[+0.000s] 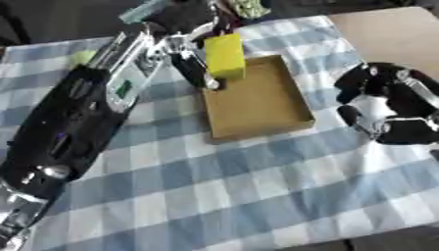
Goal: Pick up objects on the table and place them in the box.
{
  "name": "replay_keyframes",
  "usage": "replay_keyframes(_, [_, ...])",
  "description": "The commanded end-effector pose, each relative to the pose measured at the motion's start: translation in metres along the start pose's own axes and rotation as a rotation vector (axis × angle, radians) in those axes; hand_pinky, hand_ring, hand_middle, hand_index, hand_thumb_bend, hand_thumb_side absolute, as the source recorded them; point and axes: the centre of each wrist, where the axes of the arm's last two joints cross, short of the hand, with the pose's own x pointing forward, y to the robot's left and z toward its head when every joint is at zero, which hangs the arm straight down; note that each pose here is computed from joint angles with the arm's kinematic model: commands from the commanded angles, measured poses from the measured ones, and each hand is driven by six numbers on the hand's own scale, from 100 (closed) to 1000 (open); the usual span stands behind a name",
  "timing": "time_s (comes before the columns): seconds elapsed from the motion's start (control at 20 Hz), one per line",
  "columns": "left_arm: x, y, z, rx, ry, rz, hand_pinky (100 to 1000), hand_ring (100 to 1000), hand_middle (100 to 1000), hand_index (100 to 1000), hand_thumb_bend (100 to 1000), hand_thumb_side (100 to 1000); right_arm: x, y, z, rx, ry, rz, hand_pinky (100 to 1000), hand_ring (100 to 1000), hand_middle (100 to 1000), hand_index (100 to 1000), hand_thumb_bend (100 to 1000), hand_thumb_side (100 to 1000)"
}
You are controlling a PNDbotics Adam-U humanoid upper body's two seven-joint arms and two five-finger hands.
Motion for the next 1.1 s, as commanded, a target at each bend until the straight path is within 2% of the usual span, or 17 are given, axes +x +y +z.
replay_keyframes(0.05, [0.002, 0.004, -0.01, 0.02, -0.003, -0.021, 589, 444, 441, 655, 552, 223, 0.006, -0.003, -0.006, 0.026, -0.026, 0.011, 609, 607, 649, 670, 277, 208])
replay_keyframes(0.25, [0.002, -0.012, -0.015, -0.014, 0.006, -0.037, 597, 455, 456, 671, 571, 236, 0.006, -0.001, -0.008, 0.041, -0.029, 0.007, 609, 607, 649, 670, 277, 210])
replay_keyframes(0.5, [-0.007, -0.037, -0.017, -0.065, 0.06, -0.041, 601, 471, 478, 696, 607, 265, 0.006, 0.0, -0.009, 0.045, -0.032, 0.004, 609, 607, 648, 669, 278, 211])
replay_keyframes(0.6, [-0.01, -0.045, -0.017, -0.08, 0.066, -0.035, 612, 500, 510, 723, 652, 307, 0.006, 0.0, -0.009, 0.043, -0.033, 0.002, 608, 607, 648, 669, 278, 211])
replay_keyframes(0.65, [-0.011, -0.047, -0.018, -0.084, 0.063, -0.03, 618, 515, 529, 738, 711, 356, 0.006, 0.0, -0.009, 0.042, -0.033, 0.002, 608, 607, 648, 670, 278, 211])
replay_keyframes(0.8, [-0.012, -0.051, -0.018, -0.1, 0.05, -0.016, 645, 563, 585, 767, 771, 408, 0.006, 0.0, -0.009, 0.04, -0.032, 0.0, 608, 607, 648, 669, 277, 211])
replay_keyframes(0.9, [-0.012, -0.051, -0.017, -0.108, 0.041, -0.008, 666, 595, 621, 781, 827, 440, 0.005, 0.001, -0.009, 0.039, -0.03, -0.001, 608, 607, 648, 669, 277, 211])
replay_keyframes(0.95, [-0.012, -0.05, -0.017, -0.105, 0.039, -0.001, 678, 612, 644, 787, 907, 478, 0.005, 0.001, -0.008, 0.038, -0.029, -0.001, 608, 607, 648, 670, 277, 211])
replay_keyframes(1.1, [-0.014, -0.043, -0.014, -0.077, 0.038, 0.027, 683, 620, 656, 791, 965, 504, 0.004, 0.001, -0.007, 0.036, -0.022, -0.004, 608, 607, 647, 670, 277, 211])
